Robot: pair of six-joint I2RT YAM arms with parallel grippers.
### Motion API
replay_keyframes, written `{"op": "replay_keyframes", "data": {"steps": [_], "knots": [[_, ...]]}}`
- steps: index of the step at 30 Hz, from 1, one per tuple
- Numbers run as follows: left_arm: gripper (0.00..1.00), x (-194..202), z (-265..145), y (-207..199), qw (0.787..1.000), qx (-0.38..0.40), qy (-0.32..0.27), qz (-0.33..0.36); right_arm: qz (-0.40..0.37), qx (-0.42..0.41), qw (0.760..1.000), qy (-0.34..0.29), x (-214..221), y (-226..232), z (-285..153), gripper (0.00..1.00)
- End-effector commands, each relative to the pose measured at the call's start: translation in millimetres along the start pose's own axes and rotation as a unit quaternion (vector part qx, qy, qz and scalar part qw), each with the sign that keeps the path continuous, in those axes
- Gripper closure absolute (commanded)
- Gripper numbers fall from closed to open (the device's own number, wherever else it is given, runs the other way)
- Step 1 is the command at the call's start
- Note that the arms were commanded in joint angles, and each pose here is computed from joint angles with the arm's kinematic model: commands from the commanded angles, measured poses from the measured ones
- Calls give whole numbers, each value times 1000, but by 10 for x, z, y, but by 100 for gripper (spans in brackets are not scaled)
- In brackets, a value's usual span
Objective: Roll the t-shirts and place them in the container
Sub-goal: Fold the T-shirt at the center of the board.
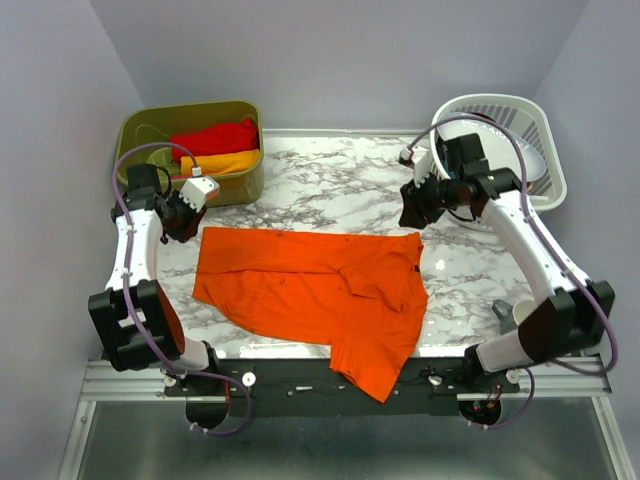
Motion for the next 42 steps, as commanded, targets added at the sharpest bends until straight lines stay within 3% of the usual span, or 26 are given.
{"op": "replay_keyframes", "data": {"steps": [1,4,11,18,25,37,42], "knots": [[65,-88,254,25,998,44,-10,-37,-51,103,989,95,10,-589,377,57],[69,-89,410,95,997,47,-7,-53,-80,117,981,133,-4,-750,454,64],[91,-75,672,115,995,56,-7,-83,-81,114,965,221,216,-971,738,69],[94,-3,939,-44,995,60,13,-77,-89,92,953,275,475,-1039,905,71],[100,92,1172,-17,996,-1,20,-90,-129,86,940,303,599,-1146,1021,72],[100,237,1145,-61,992,-48,42,-105,-164,74,923,339,595,-1349,1312,72],[100,270,1099,-70,991,-58,50,-106,-164,86,930,319,476,-1347,1263,72]]}}
Point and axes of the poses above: each gripper's point midway between its finger pads, its own z axis out along the fingers, its own y axis along the line the jaws close on, x = y × z, the point moved 9 cm from there along -z, back along the fingers, and after that the axes turned 1 degree about z, right-handed, at the moved point
